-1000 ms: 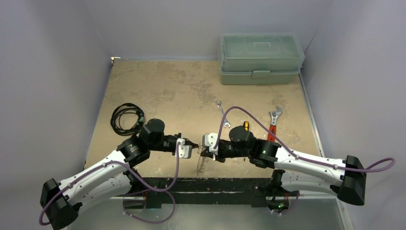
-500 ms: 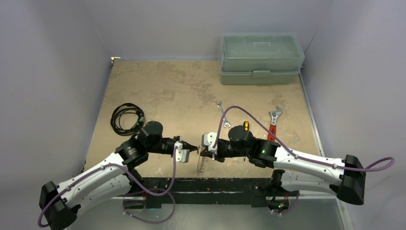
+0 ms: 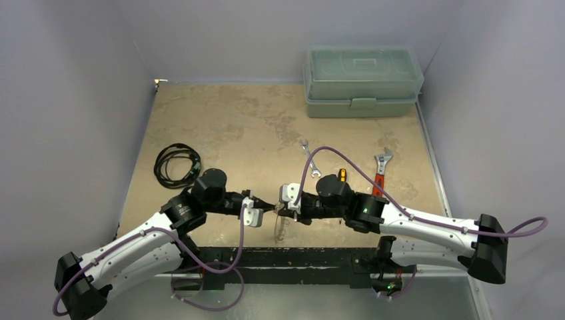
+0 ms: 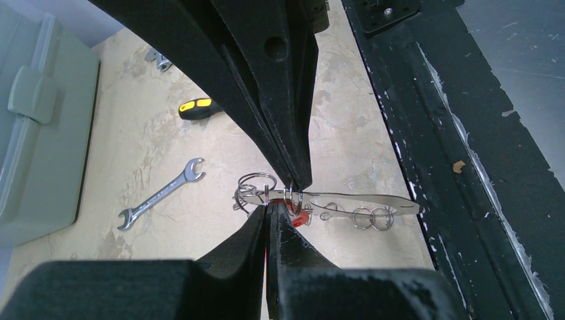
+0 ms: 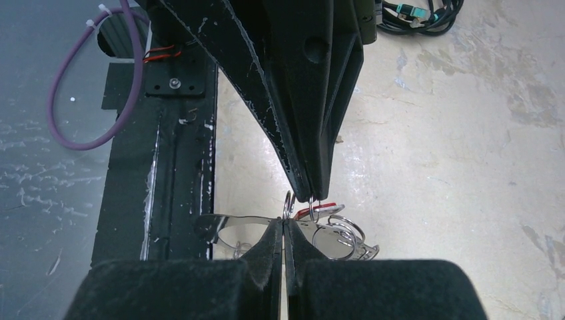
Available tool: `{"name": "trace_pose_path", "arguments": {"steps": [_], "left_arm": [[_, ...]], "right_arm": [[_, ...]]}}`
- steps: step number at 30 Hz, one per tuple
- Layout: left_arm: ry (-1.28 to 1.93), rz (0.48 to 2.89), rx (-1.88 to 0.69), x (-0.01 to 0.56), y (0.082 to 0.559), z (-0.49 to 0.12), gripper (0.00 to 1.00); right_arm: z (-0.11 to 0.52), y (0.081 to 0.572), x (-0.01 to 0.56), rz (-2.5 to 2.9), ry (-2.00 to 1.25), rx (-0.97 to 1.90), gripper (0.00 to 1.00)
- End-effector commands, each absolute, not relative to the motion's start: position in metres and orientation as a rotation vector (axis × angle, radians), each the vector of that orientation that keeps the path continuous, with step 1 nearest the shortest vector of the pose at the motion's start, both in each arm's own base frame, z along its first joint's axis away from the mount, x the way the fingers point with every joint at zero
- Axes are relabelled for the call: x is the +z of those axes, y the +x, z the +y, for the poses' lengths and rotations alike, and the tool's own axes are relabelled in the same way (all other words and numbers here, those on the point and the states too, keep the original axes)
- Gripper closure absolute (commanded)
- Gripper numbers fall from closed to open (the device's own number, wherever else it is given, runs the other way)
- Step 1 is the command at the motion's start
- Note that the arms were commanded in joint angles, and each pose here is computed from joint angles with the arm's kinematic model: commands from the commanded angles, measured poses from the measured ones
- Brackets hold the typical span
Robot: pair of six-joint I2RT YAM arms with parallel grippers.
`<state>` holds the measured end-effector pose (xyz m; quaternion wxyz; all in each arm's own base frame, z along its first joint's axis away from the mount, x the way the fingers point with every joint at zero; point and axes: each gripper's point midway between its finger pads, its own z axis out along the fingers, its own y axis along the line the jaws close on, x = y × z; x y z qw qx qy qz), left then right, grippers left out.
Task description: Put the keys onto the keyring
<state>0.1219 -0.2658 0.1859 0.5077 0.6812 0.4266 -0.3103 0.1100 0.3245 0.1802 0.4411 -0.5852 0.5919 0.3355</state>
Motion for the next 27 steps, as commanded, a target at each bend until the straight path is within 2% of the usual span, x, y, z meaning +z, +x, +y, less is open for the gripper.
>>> {"name": "trace_pose_path", "arguments": {"steps": [1, 27], "left_arm": [[1.676, 0.959, -0.796, 0.188, 0.110, -0.270, 1.00], [1.701, 0.939, -0.776, 0.187, 0.106, -0.267, 1.00]], "right_arm": [[0.323, 0.117, 0.180, 1.523, -1.437, 0.785, 1.00], [0.316, 0.117, 0.169, 1.579, -1.436, 0.769, 1.00]]}}
